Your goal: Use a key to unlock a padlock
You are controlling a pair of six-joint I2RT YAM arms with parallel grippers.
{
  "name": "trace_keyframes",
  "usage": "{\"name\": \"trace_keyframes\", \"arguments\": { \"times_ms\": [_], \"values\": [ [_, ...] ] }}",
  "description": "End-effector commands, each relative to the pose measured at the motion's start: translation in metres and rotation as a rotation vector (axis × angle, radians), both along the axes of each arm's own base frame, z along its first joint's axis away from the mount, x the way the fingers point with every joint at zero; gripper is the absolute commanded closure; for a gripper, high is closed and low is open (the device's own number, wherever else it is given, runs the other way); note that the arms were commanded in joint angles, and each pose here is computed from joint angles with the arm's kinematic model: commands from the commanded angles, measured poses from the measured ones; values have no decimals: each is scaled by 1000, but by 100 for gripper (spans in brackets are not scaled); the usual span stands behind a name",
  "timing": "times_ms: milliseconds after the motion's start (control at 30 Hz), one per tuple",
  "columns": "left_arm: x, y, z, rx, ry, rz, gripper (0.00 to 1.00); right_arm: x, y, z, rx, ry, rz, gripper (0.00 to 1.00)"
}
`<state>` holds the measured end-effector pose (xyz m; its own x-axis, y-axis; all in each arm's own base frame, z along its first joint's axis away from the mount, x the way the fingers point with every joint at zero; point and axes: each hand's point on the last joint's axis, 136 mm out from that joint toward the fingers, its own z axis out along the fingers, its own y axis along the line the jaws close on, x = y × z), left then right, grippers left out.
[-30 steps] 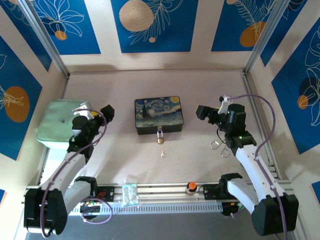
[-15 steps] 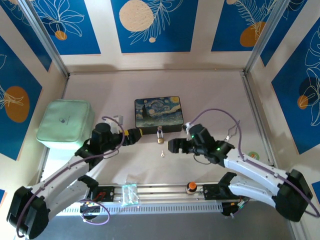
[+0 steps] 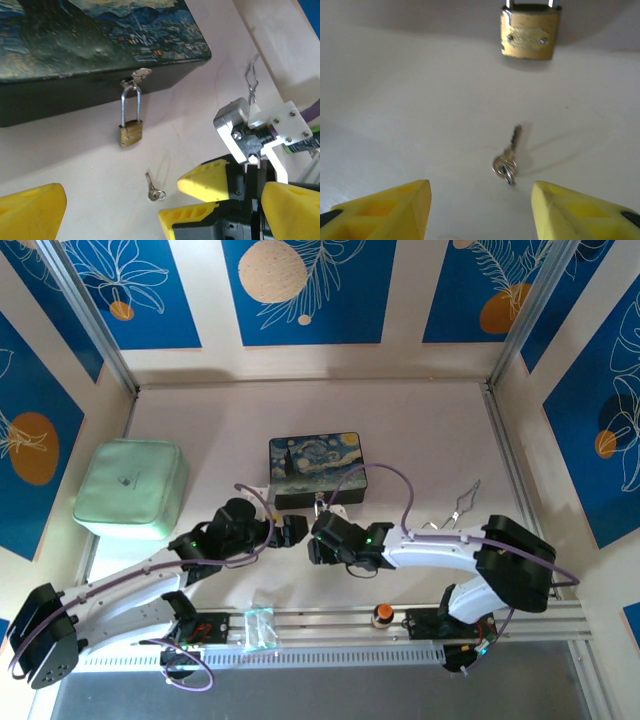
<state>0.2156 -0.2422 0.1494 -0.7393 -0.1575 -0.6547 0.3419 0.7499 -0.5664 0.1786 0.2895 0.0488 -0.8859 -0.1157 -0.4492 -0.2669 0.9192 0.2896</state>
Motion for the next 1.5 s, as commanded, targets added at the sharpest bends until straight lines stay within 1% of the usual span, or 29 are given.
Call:
{"name": "trace_keyframes", "arguments": {
  "times_ms": [0, 200, 367, 433, 467, 533, 667, 800, 900, 967, 1033, 1100, 1167, 1200, 1300, 1367, 1467],
  "values": [
    [4, 9, -4, -7, 8, 79, 1, 9, 0, -3, -31, -15, -60, 48],
    [4, 21, -10, -25, 14, 138, 1, 7, -14, -18, -100, 5, -95, 55],
    [7, 32, -10, -14, 0, 194, 1, 6, -7, -23, -42, 29, -97, 60],
    [8, 35, -10, -16, -5, 206, 1, 7, -7, -25, -75, 28, -96, 61],
    [7, 35, -11, -15, -4, 207, 1, 8, -8, -25, -105, 22, -96, 63],
    [7, 35, -11, -15, 0, 205, 1, 8, -11, -25, -148, 7, -103, 63],
    [7, 35, -14, -17, 7, 210, 1, 7, -16, -29, -191, 0, -125, 63],
    [7, 36, -16, -23, 9, 214, 1, 4, -17, -36, -234, 8, -114, 64],
    [7, 36, -17, -19, 11, 218, 1, -1, -16, -40, -238, 23, -108, 69],
    [7, 37, -18, -18, 10, 223, 1, -7, -15, -44, -243, 32, -94, 70],
    [8, 38, -18, -22, 8, 235, 1, -12, -17, -50, -278, 41, -82, 71],
    [10, 39, -18, -27, 6, 246, 1, -18, -21, -57, -302, 65, -79, 74],
    [10, 39, -19, -31, 6, 251, 1, -22, -24, -62, -286, 75, -76, 75],
    [10, 39, -19, -32, 5, 251, 1, -23, -24, -63, -267, 75, -67, 77],
    [11, 39, -22, -31, 11, 256, 1, -23, -26, -63, -186, 77, -48, 85],
    [11, 39, -24, -31, 14, 259, 1, -22, -28, -62, -133, 83, -45, 94],
    [12, 41, -34, -2, 35, 273, 1, -19, -32, -59, -82, 73, -39, 96]
  ]
}}
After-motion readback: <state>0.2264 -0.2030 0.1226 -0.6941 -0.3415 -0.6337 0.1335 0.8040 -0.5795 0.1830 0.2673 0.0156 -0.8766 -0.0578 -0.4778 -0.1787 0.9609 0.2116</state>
